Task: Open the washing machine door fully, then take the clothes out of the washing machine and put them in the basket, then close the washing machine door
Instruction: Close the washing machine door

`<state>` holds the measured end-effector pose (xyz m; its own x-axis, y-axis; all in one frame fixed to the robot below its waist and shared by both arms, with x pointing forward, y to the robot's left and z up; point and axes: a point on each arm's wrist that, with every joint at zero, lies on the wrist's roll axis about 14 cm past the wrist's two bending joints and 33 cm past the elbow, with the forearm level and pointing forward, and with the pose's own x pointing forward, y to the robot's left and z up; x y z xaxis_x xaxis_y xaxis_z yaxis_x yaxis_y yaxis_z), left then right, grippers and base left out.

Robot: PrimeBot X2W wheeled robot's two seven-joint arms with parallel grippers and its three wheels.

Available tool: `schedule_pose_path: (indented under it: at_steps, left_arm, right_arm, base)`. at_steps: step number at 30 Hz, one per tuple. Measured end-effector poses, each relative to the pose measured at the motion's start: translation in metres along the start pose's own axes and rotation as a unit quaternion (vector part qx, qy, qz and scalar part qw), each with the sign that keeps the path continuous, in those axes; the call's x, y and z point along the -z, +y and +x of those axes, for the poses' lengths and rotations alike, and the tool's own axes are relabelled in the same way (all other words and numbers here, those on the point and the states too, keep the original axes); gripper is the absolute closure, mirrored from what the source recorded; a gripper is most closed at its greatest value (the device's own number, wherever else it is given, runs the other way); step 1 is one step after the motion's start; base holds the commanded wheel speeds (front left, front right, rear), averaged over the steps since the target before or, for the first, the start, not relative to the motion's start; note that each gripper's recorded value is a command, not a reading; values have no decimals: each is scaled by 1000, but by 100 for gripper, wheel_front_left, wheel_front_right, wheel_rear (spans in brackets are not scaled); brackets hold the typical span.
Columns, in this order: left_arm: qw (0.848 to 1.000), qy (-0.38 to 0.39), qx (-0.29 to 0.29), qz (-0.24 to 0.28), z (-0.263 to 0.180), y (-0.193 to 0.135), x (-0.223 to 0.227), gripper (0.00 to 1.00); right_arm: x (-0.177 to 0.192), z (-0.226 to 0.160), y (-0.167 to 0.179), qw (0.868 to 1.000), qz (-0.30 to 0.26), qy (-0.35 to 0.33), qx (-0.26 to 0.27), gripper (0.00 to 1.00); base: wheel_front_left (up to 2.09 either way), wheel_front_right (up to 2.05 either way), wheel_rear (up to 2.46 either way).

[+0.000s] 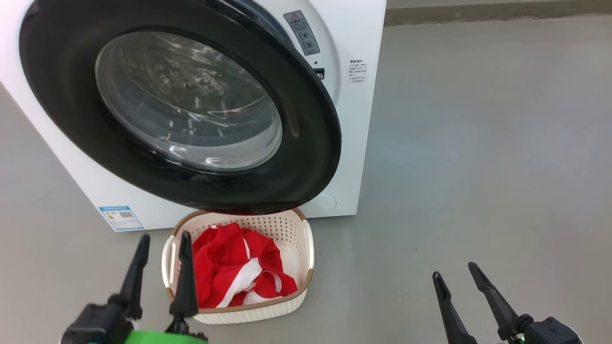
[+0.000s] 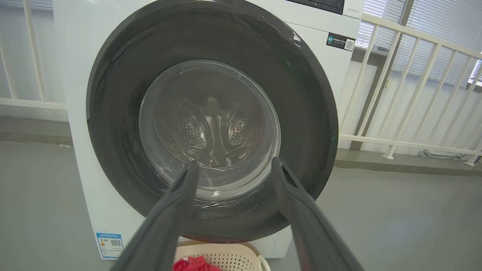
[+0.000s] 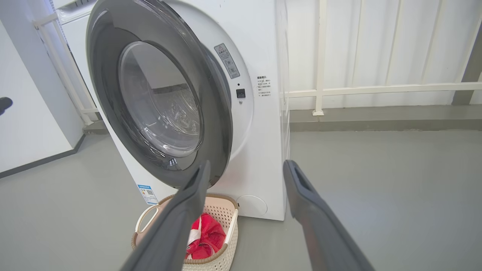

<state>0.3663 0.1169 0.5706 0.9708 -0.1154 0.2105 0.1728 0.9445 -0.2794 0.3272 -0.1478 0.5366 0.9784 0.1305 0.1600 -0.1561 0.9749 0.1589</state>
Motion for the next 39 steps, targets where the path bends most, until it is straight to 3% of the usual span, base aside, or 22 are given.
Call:
schedule_pose_path:
  at_steps: [9,20,39]
  left_arm:
    - [999,18,-15,31,-23,8,12,0]
    - [992,6,-15,121,-38,9,10,0]
    - [992,11,-45,121,-49,20,11,0]
  right_arm:
    - [-2,-5,0,1000,0,-4,1,0]
    - [-5,-5,0,1000,-2,-10,0,0]
    - [0,-2,6,1000,2,-2,-13,0]
  base:
    - [0,0,0]
    - [0,0,0]
    - [0,0,0]
